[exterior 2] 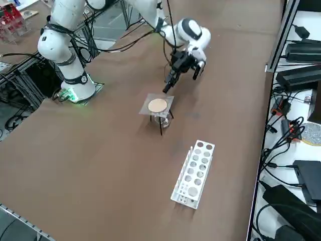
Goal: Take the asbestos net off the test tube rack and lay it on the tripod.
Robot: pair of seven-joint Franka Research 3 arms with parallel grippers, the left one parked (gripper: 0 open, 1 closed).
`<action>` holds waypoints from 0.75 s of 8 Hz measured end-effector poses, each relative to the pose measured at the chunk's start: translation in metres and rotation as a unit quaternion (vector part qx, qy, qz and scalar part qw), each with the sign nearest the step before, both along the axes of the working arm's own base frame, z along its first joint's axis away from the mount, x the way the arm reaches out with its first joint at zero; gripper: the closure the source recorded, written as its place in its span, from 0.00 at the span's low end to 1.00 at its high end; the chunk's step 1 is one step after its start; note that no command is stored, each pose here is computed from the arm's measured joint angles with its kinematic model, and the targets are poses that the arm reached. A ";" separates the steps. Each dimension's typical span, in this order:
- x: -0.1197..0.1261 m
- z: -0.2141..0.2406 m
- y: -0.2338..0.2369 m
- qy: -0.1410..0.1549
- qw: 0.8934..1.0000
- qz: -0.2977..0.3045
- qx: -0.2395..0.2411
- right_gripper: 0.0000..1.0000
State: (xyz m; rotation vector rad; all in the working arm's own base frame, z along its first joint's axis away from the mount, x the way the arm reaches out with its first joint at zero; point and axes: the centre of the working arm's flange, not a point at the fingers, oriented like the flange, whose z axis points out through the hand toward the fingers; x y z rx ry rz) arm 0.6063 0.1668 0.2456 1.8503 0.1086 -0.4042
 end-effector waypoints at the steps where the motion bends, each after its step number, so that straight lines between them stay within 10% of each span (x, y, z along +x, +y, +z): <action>1: 0.006 0.032 0.007 0.001 0.999 -0.009 0.046 0.01; 6: 0.057 0.187 -0.037 -0.046 0.951 -0.087 0.293 0.02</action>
